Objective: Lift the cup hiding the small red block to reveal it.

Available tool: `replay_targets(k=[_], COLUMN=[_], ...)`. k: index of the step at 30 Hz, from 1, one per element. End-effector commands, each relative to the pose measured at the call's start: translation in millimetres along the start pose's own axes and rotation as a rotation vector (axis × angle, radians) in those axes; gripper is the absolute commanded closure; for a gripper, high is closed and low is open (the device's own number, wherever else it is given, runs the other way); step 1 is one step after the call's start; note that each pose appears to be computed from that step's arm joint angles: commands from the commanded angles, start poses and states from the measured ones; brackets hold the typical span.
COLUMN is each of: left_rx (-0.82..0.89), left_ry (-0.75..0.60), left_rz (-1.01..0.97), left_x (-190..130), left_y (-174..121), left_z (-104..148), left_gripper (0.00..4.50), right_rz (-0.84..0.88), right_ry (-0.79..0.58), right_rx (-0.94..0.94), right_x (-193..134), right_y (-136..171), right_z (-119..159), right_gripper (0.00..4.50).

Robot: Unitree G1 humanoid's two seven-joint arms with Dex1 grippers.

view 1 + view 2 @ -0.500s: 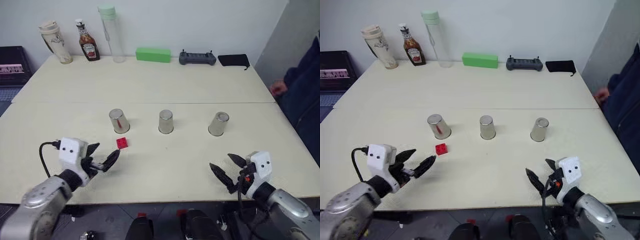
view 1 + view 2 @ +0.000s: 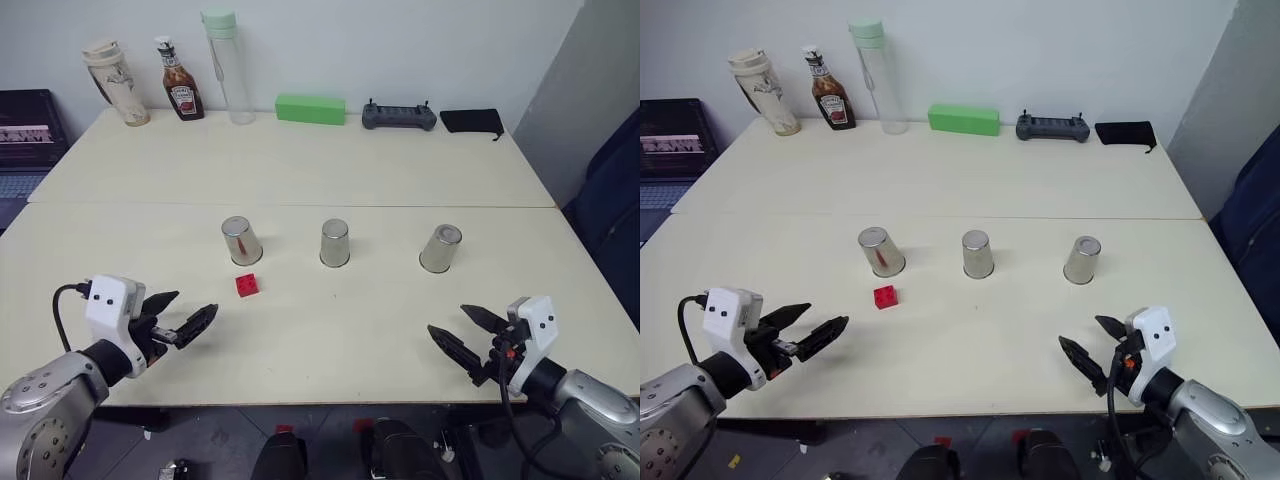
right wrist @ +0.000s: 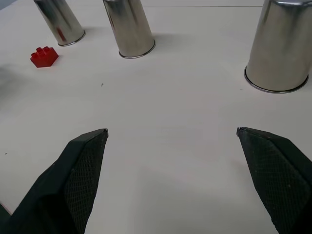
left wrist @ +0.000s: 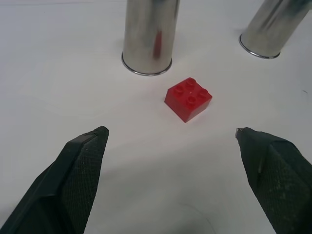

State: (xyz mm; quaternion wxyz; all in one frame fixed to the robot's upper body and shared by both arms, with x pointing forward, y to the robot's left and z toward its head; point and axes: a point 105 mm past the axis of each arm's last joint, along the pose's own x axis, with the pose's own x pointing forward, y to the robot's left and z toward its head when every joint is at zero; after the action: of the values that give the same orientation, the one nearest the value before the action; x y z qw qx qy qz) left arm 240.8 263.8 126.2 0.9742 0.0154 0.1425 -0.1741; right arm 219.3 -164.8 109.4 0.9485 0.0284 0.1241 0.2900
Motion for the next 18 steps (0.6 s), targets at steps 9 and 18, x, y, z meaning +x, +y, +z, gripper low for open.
replay_targets(k=[9,18], left_rx=[0.045,0.036], left_ry=[-0.045,-0.055], left_rz=[-0.018,-0.022], left_x=[0.4,1.6], left_y=[-3.9,-7.3], left_z=[3.0,0.7], left_gripper=[0.04,0.04], right_rz=[-0.041,-0.058], right_ry=[-0.05,-0.057], right_rx=[-0.067,-0.083], right_x=[-5.5,-3.8], right_y=[-3.7,-6.6], right_z=[10.5,9.6], right_gripper=[0.0,0.0])
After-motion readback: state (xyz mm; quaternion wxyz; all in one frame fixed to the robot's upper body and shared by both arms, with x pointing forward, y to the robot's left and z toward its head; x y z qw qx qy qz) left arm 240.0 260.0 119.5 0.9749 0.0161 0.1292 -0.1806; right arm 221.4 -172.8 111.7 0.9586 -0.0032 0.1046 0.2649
